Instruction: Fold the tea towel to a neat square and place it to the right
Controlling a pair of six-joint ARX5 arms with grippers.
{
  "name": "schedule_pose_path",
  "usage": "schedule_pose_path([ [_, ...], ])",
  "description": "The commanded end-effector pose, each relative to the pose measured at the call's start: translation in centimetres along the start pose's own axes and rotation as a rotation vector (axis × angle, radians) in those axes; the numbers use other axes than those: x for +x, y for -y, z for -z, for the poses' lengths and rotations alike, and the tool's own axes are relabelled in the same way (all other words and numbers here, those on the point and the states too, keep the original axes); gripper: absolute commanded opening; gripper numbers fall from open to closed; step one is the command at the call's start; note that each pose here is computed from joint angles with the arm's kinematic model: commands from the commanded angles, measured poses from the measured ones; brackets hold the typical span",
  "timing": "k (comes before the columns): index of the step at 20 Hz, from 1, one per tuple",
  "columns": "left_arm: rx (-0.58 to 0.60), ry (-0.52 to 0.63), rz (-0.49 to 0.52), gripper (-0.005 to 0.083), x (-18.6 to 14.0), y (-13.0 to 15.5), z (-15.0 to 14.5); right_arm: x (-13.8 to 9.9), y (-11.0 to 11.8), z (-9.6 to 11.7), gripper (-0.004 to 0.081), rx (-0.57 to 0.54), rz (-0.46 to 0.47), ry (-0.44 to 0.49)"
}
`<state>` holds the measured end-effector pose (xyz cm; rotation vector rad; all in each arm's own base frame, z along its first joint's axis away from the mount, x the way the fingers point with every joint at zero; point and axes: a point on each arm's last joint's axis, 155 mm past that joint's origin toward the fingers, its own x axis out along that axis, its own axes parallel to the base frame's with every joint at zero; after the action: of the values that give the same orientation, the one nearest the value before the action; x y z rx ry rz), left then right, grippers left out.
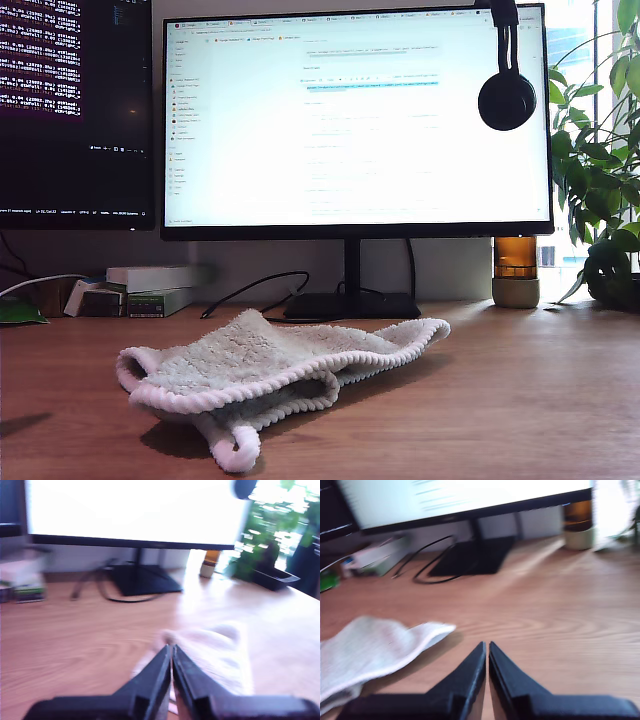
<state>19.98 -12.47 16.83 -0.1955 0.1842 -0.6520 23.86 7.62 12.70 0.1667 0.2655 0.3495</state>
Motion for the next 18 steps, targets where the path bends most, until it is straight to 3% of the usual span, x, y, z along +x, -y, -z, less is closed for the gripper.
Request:
schedule_pose_path([
  [1,0.016,-0.033,0.044,-0.0024,0.4,0.8,1.0,0.1,-0.9,-0.1,-0.0012,-0.006,-0.032,-0.023],
  [5,0.049,-0.118,0.160,-0.0024,1.3,3.4,2.8,0.2,-3.6,-0.2,-0.0012,-0.029,-0.135,-0.120],
  [11,0.074,-0.194,0.317,-0.0024,2.0,7.0,4.4,0.3,-5.7,0.9,-0.0012,-0.251,-0.250,-0.379],
  [15,0.146,-0.216,0.292,-0.0024,2.6,7.0,4.8,1.1,-5.6,1.0,-0.0012,-0.351,-0.275,-0.460],
  [18,0.210,-0.201,0.231,-0.0024,3.3,6.5,3.2,1.7,-6.0,0.9,-0.0012,-0.387,-0.307,-0.483],
])
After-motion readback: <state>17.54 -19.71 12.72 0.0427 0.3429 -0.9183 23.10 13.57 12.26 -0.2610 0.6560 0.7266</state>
